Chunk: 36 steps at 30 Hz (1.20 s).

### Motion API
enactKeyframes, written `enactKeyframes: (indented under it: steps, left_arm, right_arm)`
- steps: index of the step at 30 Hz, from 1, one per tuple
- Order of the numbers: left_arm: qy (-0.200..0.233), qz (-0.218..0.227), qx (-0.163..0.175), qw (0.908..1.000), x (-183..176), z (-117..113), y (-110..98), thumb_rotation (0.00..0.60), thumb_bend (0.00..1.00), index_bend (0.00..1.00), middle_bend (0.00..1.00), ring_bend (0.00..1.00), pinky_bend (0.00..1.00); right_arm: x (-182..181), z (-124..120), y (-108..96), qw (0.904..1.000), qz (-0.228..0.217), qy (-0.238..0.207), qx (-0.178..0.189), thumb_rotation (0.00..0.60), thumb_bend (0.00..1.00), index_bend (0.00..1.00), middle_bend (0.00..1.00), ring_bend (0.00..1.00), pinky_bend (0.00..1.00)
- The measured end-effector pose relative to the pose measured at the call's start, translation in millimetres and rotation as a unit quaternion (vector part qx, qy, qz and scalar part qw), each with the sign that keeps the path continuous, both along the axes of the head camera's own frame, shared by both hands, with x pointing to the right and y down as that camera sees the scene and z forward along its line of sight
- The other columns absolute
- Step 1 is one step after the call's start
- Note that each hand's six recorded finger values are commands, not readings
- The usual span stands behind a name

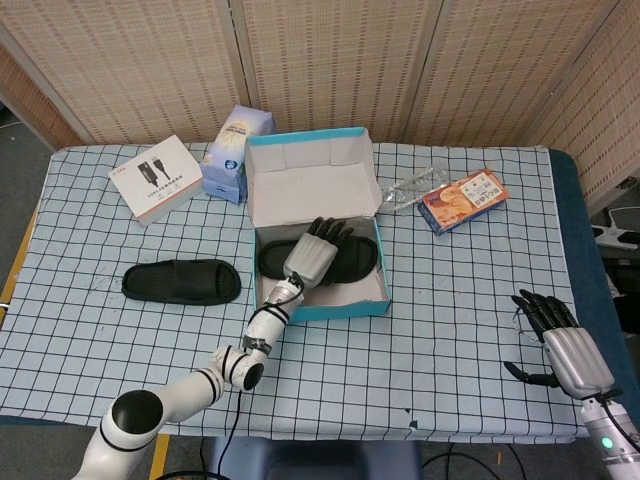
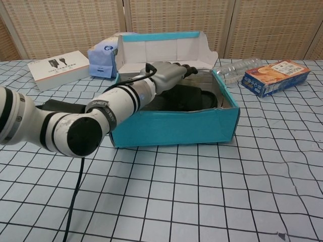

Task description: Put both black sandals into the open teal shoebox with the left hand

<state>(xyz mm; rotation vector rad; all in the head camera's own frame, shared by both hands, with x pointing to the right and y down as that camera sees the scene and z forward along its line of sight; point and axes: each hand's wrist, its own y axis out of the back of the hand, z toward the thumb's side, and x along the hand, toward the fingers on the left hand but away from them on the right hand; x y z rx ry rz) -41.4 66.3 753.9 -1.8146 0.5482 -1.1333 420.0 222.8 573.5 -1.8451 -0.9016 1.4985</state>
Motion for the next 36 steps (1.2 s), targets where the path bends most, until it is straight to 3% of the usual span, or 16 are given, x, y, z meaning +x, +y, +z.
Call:
enactKeyframes:
  steps: [7, 15, 19, 23, 26, 29, 36]
  left_arm:
    - [0.036, -0.002, -0.001, 0.9993, -2, -19, -1, 0.425, 0.46, 0.0, 0.0, 0.0, 0.09]
    - [0.097, 0.001, 0.018, 0.9951, -12, -67, 2, 0.458, 0.46, 0.0, 0.01, 0.0, 0.11]
    - [0.096, -0.01, 0.039, 0.9946, -53, -92, 4, 0.487, 0.45, 0.0, 0.03, 0.0, 0.12]
    - [0.049, -0.054, 0.045, 0.9963, -133, -106, 8, 0.509, 0.43, 0.0, 0.01, 0.0, 0.12]
    - [0.003, -0.1, 0.022, 0.9947, -193, -104, 14, 0.504, 0.42, 0.0, 0.0, 0.0, 0.1]
    - [-0.029, -0.133, -0.017, 0.9906, -228, -97, 20, 0.459, 0.4, 0.0, 0.0, 0.0, 0.08]
    - [-0.069, -0.17, -0.105, 0.9774, -259, -70, 43, 0.453, 0.38, 0.0, 0.0, 0.0, 0.06]
  right_arm:
    - [-1, 1, 1, 1.0, -0.002, 0.001, -0.002, 0.471, 0.15, 0.0, 0.0, 0.0, 0.0]
    - [-2, -2, 1, 1.0, -0.007, 0.0, 0.002, 0.471, 0.15, 0.0, 0.0, 0.0, 0.0]
    - [-5, -8, 1, 0.9998, -0.012, -0.007, 0.011, 0.47, 0.15, 0.0, 0.0, 0.0, 0.0]
    - [-12, -24, 0, 0.9988, -0.019, -0.03, 0.034, 0.471, 0.15, 0.0, 0.0, 0.0, 0.0]
    - [-20, -43, -1, 0.996, -0.03, -0.058, 0.061, 0.471, 0.15, 0.0, 0.0, 0.0, 0.0]
    - [-25, -60, 1, 0.9928, -0.031, -0.082, 0.082, 0.471, 0.15, 0.0, 0.0, 0.0, 0.0]
    - [-26, -61, 24, 0.9931, -0.023, -0.095, 0.065, 0.471, 0.15, 0.0, 0.0, 0.0, 0.0]
